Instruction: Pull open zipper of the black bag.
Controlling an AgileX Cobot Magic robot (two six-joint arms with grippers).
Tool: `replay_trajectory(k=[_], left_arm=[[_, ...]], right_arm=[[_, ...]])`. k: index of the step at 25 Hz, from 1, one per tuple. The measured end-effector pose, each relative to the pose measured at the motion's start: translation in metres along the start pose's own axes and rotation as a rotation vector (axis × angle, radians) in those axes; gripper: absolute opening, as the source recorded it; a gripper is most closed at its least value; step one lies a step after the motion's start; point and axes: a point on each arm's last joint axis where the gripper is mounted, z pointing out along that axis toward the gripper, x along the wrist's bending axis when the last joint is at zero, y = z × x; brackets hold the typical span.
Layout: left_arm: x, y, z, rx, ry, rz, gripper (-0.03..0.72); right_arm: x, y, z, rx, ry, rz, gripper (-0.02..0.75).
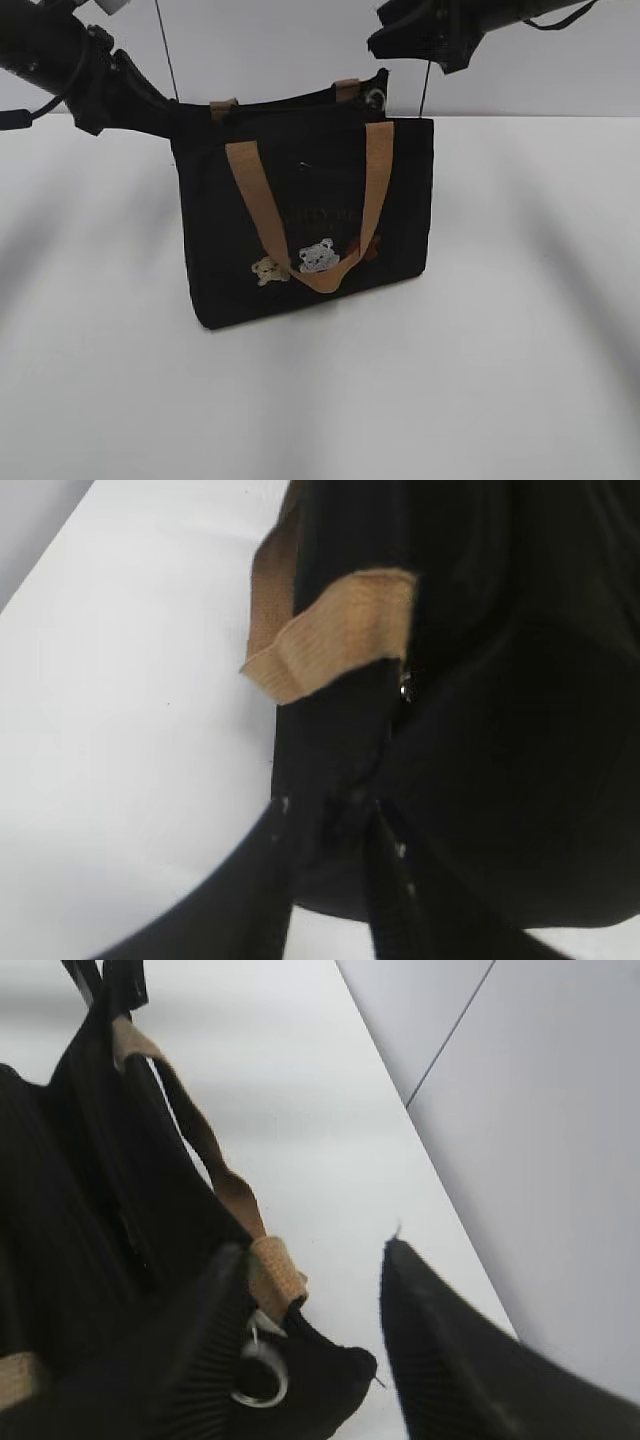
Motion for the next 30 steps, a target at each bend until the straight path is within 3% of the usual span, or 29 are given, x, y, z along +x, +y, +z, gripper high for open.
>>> replay_trajectory(k=[3, 5, 7, 13, 19, 22, 26, 30], left_arm=[[0.001, 0.005, -0.008, -0.002, 0.048, -0.085, 0.356], [0.002, 0.013, -0.019, -0.005, 0.11, -0.135, 0.467], [0.003, 0.021, -0.033, -0.006, 0.196, -0.197, 0.528], [-0.007, 0.039, -0.088, 0.027, 0.447, -0.487, 0.558], [-0.025, 0.032, -0.129, 0.2, 0.638, -0.752, 0.559], [-0.036, 0.026, -0.14, 0.311, 0.65, -0.829, 0.559], [-0.053, 0.024, -0.151, 0.407, 0.61, -0.896, 0.559], [-0.067, 0.03, -0.165, 0.399, 0.62, -0.905, 0.559]], right_arm=[[0.0, 0.012, -0.01, -0.017, -0.019, 0.033, 0.433], [0.001, 0.023, -0.019, -0.026, -0.033, 0.047, 0.452], [0.002, 0.033, -0.03, -0.019, -0.045, 0.042, 0.459], [0.011, 0.055, -0.071, 0.144, -0.115, 0.135, 0.462], [0.016, 0.057, -0.12, 0.435, -0.338, 0.34, 0.462], [0.023, 0.057, -0.142, 0.536, -0.456, 0.549, 0.462], [0.04, 0.054, -0.161, 0.679, -0.463, 0.728, 0.462], [0.048, 0.063, -0.175, 0.675, -0.478, 0.755, 0.462]])
